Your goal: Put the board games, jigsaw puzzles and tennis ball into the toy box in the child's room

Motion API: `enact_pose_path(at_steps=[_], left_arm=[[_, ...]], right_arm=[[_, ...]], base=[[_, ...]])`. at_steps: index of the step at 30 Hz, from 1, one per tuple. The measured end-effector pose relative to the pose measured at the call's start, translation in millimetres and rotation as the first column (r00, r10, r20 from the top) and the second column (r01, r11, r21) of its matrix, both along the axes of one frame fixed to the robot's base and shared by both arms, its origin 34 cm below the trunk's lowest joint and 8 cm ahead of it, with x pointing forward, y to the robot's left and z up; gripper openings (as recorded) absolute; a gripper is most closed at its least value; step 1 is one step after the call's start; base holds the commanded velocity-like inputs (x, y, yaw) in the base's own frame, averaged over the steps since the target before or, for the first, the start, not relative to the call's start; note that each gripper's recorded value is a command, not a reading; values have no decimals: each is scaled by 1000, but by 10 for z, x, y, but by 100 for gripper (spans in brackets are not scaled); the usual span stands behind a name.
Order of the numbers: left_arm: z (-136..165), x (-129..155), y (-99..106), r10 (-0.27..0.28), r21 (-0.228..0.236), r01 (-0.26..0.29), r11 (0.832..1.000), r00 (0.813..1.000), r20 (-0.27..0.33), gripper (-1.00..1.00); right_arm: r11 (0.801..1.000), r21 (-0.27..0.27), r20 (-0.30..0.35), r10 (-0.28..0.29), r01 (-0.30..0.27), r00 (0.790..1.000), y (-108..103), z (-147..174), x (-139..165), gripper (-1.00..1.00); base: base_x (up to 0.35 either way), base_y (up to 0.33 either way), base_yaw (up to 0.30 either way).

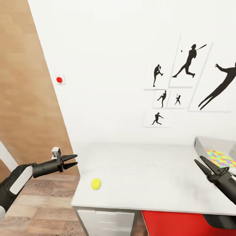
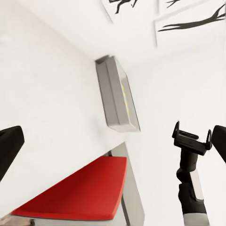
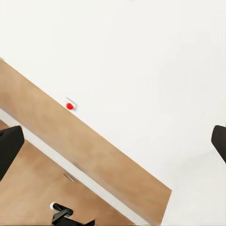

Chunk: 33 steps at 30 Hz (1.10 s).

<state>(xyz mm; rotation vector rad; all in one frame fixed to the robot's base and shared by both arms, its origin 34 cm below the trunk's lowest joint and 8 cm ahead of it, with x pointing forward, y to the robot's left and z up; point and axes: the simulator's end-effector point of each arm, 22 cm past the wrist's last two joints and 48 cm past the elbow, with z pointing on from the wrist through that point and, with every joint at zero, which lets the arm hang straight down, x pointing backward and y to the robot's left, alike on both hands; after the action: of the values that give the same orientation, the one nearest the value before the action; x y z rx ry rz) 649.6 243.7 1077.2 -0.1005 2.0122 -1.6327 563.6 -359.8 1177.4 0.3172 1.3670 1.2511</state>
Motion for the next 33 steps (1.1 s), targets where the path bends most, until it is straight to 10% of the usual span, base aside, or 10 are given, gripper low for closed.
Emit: enact_pose_path(at_steps=[33], left_arm=[[4,-1,18,2,6,-2,1000,1000,1,100]], right_arm=[[1000,0,3,-3,3,1000,-12,12,-7,100]], base=[[0,221,44]])
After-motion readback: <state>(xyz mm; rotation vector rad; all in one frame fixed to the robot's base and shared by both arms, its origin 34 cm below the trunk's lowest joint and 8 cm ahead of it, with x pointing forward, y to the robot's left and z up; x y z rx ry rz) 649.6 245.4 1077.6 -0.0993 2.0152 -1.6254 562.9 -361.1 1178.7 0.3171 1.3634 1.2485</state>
